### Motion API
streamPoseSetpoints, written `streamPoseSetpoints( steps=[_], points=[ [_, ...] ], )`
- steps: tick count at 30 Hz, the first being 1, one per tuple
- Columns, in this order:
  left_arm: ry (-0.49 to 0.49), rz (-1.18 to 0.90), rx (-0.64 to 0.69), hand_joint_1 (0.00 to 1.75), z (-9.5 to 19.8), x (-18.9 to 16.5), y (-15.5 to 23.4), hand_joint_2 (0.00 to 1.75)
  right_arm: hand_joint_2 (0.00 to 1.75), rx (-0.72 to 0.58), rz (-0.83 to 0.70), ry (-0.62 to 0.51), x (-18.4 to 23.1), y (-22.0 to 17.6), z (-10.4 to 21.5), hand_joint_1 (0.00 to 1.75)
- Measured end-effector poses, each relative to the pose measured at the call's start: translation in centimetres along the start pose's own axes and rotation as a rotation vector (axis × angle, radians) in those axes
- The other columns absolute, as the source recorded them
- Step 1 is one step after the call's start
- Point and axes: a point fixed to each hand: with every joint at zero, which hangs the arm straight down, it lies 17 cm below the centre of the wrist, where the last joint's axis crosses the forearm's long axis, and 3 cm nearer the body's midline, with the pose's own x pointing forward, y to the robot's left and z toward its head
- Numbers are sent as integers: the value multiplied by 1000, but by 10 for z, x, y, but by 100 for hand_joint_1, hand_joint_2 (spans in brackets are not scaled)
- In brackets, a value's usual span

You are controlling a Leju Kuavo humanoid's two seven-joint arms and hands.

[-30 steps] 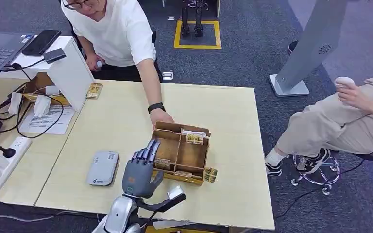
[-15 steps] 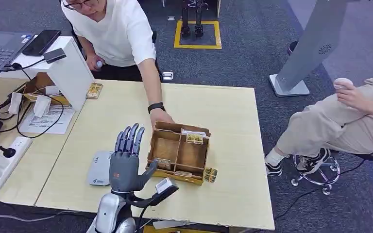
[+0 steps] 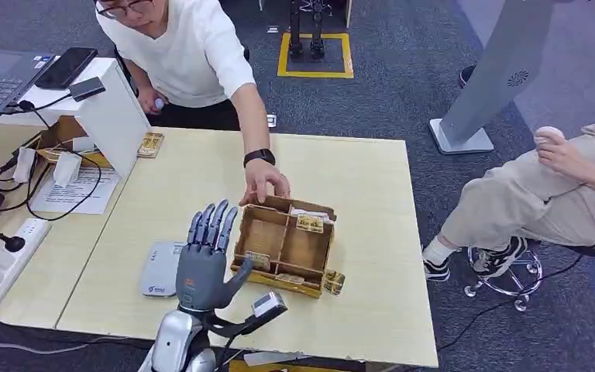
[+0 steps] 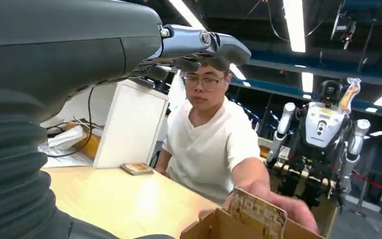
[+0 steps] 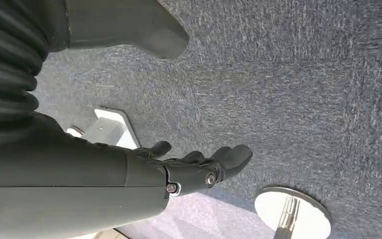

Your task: Pass the card to the sensor for recognition and then transmit it.

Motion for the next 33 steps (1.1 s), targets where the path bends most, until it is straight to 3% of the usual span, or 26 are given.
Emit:
streamPoseSetpoints(
  steps=[9,33],
  points=[
    [-42,-24,-32,0,6,6,-11,175,175,0,2,-3,1,0,0,0],
    [-37,-22,-90,0,19,-1,-30,175,175,1,-1,-4,1,0,0,0]
  ],
)
